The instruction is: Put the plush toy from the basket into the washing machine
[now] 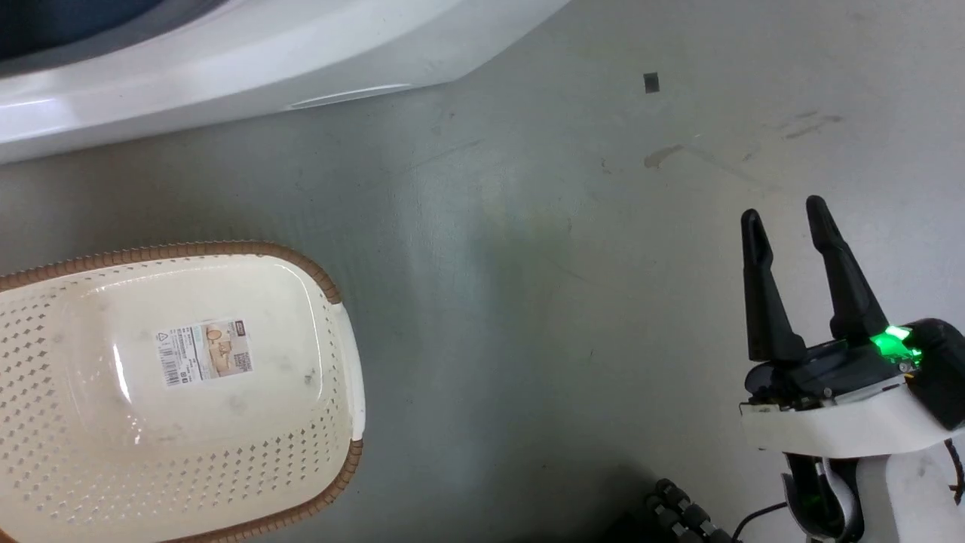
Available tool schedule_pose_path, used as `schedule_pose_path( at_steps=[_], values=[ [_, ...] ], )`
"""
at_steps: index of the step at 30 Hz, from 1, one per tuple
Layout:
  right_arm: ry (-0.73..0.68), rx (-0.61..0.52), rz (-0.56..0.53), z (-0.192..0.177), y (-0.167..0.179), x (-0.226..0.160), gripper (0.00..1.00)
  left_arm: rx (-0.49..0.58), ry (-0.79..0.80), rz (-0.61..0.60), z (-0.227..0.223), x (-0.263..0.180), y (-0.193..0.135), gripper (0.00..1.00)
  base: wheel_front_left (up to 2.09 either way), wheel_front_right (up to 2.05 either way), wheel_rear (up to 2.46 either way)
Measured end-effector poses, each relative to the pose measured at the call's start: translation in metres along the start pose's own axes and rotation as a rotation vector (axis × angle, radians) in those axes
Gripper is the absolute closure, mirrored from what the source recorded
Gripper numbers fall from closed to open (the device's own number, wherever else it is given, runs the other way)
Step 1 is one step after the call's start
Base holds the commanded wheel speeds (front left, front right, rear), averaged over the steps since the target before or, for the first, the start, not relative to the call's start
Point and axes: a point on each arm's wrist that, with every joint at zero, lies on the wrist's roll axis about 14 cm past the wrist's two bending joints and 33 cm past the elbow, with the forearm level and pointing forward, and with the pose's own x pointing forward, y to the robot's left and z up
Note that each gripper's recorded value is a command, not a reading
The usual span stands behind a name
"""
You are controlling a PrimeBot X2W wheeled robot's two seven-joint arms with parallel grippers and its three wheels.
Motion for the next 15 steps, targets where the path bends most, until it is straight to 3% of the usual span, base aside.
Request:
schedule_pose_path(
  at_steps=[11,15],
  values=[
    [0.023,0.001,0.014,-0.012,0.004,0.007,0.0,-0.278,0.39,-0.119,-0.073,0.003,-0.052,1.0,0.0,0.0,0.0],
    [0.022,0.004,0.021,-0.013,0.006,0.01,0.0,-0.266,0.417,-0.156,-0.077,0.001,-0.058,1.0,0.0,0.0,0.0]
  ],
)
